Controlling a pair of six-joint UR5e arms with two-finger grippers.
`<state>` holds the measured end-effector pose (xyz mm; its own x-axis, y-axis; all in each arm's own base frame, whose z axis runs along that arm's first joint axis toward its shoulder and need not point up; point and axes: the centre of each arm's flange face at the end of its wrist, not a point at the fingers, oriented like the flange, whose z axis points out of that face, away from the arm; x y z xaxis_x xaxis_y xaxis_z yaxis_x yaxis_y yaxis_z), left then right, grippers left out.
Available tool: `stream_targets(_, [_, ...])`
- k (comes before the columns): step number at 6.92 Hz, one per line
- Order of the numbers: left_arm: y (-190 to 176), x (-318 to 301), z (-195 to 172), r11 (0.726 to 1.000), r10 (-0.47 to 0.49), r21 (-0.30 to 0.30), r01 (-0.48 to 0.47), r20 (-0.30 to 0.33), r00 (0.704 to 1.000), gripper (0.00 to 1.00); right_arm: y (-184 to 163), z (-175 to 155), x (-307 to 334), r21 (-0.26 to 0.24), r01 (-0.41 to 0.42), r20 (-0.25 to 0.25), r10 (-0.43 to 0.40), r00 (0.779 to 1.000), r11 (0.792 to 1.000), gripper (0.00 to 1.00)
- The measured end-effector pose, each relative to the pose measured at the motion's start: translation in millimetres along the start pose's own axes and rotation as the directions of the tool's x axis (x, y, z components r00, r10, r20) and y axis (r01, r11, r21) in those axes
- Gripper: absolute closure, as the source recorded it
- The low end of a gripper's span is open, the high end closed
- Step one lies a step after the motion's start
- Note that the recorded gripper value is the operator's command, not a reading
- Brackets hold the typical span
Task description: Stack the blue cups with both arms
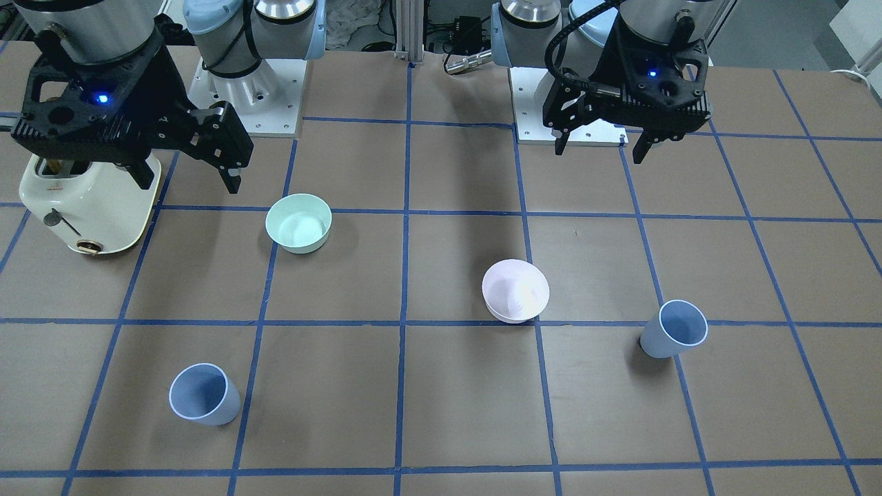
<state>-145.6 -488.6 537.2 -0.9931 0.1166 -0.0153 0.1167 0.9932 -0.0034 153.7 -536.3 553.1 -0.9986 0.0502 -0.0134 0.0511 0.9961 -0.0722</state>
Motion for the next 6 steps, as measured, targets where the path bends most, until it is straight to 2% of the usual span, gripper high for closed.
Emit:
stream_targets(2, [-26.2, -13.6, 36.9, 0.998, -0.011, -0.063, 0.011, -0.001, 1.0, 0.0, 0.4, -2.4, 0.3, 0.005, 0.003, 0.0, -0.003, 1.0, 1.0, 0.0])
stream_targets(4, [-82.8, -49.8, 109.8, 0.997, -0.054, -0.05, 0.058, 0.07, 0.996, 0.0, -0.6, -5.1, 0.3, 0.016, 0.003, 0.001, -0.003, 1.0, 1.0, 0.0])
stream_targets(6, [-107.0, -117.8, 190.0, 0.984, -0.161, -0.06, 0.167, 0.094, 0.982, 0.09, -1.0, -3.7, 1.0, 0.016, 0.004, -0.005, -0.004, 1.0, 1.0, 0.0])
